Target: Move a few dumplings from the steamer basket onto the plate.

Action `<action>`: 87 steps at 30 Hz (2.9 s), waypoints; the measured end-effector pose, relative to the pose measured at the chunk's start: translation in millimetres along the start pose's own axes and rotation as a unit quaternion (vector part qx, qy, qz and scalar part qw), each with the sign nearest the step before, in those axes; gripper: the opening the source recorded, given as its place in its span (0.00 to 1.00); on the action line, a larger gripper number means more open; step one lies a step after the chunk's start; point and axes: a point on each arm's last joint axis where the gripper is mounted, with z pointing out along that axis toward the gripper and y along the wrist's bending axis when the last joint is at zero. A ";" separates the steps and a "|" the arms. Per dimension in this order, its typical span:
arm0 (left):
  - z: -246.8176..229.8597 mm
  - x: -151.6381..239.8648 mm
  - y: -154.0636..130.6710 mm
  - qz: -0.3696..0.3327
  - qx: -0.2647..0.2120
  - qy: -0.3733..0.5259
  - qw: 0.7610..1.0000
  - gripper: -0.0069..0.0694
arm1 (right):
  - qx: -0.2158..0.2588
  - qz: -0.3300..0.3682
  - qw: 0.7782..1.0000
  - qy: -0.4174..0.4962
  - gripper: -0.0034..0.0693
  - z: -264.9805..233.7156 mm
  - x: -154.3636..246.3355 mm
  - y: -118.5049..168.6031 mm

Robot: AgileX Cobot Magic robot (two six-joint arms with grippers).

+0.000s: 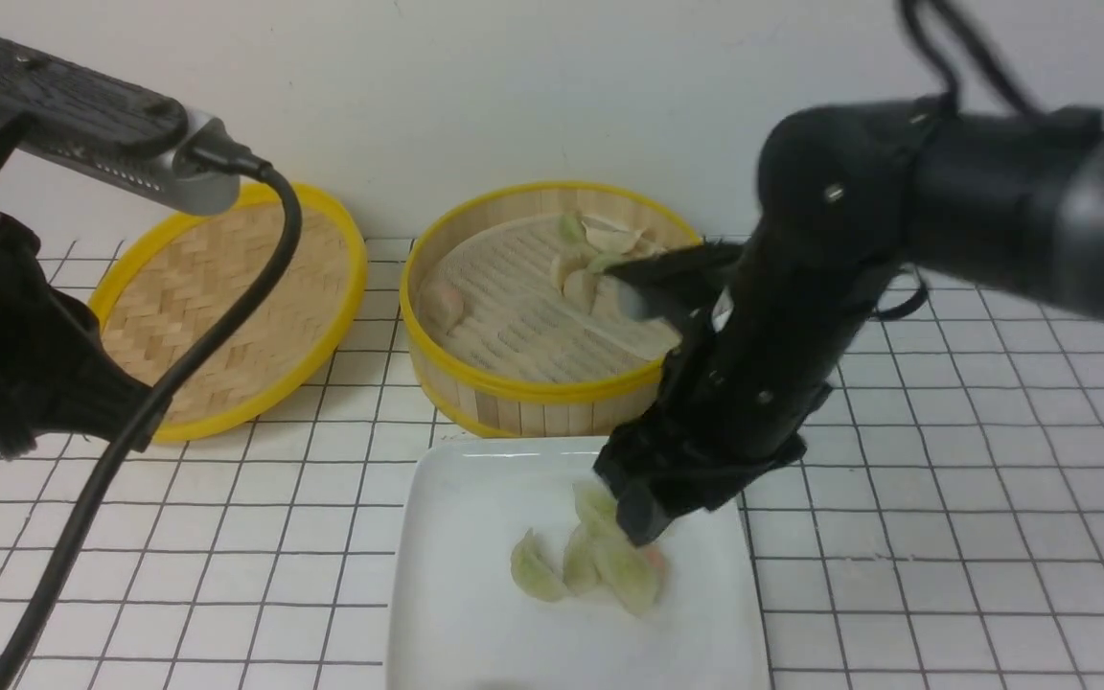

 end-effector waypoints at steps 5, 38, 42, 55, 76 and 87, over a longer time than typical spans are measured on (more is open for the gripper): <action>0.0 -0.4 -0.4 -0.001 0.002 -0.002 1.000 0.08 | 0.048 0.007 0.991 -0.127 0.33 -100.2 56.0 4.8; -8.0 60.5 -17.9 -0.065 0.089 -0.225 0.968 0.08 | 0.040 0.009 0.695 -0.717 0.03 -145.9 323.9 -32.3; -13.7 93.4 -19.0 -0.088 0.098 -0.294 0.947 0.08 | 0.039 0.010 0.695 -0.718 0.03 -145.9 324.0 -32.4; -21.7 138.4 -22.9 -0.100 0.118 -0.344 0.926 0.08 | 0.040 0.011 0.696 -0.717 0.03 -145.7 324.0 -32.5; 104.7 226.5 -4.3 -0.085 -0.123 -0.411 0.899 0.08 | 0.041 0.011 0.697 -0.716 0.03 -145.5 324.1 -32.8; 114.5 235.1 -6.2 -0.104 -0.109 -0.356 0.922 0.08 | 0.041 0.011 0.697 -0.716 0.03 -145.4 324.1 -32.8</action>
